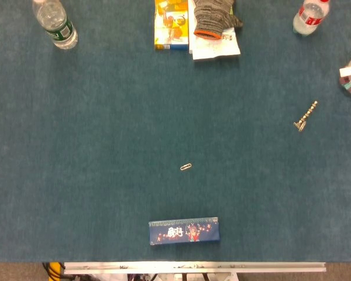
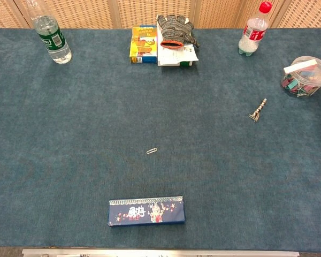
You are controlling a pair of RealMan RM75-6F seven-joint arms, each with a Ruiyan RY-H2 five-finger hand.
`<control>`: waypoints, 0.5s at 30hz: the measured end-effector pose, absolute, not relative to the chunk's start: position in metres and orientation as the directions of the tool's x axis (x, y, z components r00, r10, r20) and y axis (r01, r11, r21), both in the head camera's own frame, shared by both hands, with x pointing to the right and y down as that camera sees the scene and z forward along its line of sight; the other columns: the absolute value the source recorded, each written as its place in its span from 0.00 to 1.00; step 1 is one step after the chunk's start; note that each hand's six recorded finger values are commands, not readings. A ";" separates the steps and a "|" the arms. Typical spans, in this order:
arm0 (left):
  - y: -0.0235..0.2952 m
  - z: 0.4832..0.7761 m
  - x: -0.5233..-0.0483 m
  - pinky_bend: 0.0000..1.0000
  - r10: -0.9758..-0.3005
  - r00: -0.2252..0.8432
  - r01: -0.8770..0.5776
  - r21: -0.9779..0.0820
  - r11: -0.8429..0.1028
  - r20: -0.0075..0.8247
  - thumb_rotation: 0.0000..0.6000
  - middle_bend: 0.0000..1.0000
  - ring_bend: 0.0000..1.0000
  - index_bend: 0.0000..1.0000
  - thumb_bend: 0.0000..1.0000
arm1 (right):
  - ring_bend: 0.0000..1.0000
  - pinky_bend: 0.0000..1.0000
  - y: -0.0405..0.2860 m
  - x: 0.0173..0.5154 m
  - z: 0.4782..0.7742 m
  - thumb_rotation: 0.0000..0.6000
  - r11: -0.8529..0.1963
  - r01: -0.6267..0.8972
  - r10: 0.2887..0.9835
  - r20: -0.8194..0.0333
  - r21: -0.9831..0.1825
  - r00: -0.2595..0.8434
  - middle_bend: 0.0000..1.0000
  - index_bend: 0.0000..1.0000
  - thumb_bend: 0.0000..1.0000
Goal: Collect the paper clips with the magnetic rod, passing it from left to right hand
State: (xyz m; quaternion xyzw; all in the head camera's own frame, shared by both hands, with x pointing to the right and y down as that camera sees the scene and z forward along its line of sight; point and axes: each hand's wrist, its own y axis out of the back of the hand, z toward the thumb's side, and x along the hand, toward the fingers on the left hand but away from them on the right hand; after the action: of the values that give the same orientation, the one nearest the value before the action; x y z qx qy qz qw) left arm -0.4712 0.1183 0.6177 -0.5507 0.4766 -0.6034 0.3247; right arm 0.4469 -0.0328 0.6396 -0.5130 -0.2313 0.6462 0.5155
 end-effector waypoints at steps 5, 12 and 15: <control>0.106 0.611 -0.464 0.00 -0.931 -0.156 -0.137 -0.941 -0.309 0.329 1.00 0.00 0.00 0.08 0.36 | 0.00 0.06 -0.015 0.470 0.608 1.00 -0.352 -0.441 0.927 -0.372 -0.826 -0.043 0.08 0.37 0.05; 0.094 0.601 -0.452 0.00 -0.943 -0.105 -0.109 -0.947 -0.303 0.314 1.00 0.00 0.00 0.08 0.36 | 0.00 0.06 0.017 0.494 0.576 1.00 -0.336 -0.398 0.942 -0.294 -0.854 -0.166 0.09 0.40 0.05; 0.092 0.597 -0.449 0.00 -0.947 -0.095 -0.113 -0.948 -0.296 0.307 1.00 0.00 0.00 0.08 0.36 | 0.00 0.06 0.036 0.502 0.571 1.00 -0.355 -0.370 0.932 -0.295 -0.858 -0.210 0.09 0.40 0.05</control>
State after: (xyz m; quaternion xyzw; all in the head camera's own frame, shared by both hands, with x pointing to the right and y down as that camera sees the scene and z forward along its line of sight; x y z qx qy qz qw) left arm -0.4491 0.0917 0.5971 -0.5658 0.4683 -0.5727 0.3639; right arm 0.5021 0.0357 0.5712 -0.4259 -0.3296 0.7044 0.4623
